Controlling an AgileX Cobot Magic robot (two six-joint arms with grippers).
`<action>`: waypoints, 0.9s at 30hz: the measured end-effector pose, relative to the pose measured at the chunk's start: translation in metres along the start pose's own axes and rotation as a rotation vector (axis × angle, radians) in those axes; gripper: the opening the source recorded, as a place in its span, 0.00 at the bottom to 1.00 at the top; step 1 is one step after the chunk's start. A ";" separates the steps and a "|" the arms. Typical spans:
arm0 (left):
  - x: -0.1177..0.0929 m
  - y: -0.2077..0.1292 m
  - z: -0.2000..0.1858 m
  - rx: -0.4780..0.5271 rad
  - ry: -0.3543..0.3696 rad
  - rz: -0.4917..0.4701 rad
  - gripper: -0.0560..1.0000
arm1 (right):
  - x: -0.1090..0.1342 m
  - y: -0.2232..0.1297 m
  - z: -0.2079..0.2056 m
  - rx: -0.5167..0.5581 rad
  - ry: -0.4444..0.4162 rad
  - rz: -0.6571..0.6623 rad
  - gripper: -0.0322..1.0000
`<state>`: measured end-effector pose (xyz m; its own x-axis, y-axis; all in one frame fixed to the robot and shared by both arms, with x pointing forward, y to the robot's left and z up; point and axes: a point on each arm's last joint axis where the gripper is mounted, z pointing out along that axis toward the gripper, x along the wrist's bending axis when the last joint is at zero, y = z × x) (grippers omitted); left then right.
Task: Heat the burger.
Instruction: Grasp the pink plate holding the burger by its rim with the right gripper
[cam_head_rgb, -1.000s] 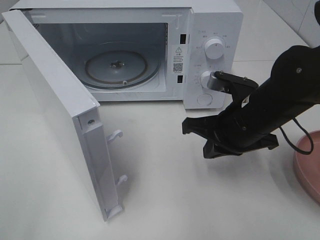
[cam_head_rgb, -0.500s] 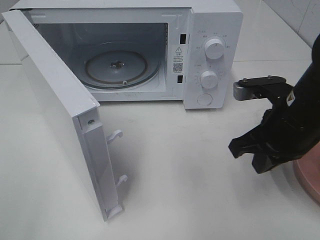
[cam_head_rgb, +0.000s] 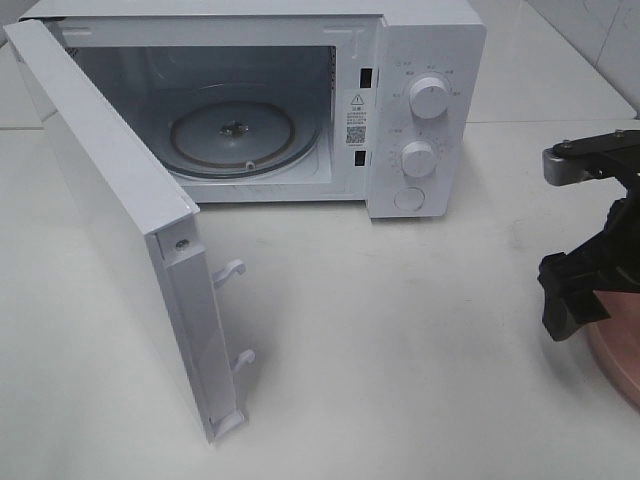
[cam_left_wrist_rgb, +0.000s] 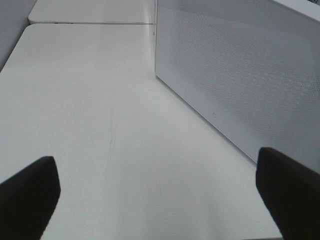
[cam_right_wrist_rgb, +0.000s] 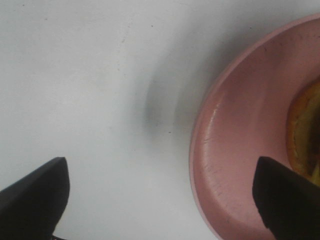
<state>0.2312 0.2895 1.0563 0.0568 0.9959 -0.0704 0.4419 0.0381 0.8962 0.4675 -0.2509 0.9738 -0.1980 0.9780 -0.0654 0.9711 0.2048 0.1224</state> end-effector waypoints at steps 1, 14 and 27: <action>0.000 0.000 0.000 0.000 0.000 0.000 0.99 | -0.004 0.000 0.000 0.002 -0.006 0.011 0.97; 0.000 0.000 0.000 0.000 0.000 0.000 0.99 | -0.010 0.008 0.028 0.070 -0.057 0.013 0.99; 0.000 0.000 0.000 0.000 0.000 0.000 0.99 | -0.012 0.017 0.064 0.107 -0.046 0.020 0.96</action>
<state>0.2312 0.2895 1.0563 0.0568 0.9959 -0.0704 0.4419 0.0381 0.8962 0.4949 -0.2619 0.9131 -0.1742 0.9785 -0.1101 0.9840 0.1772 0.0182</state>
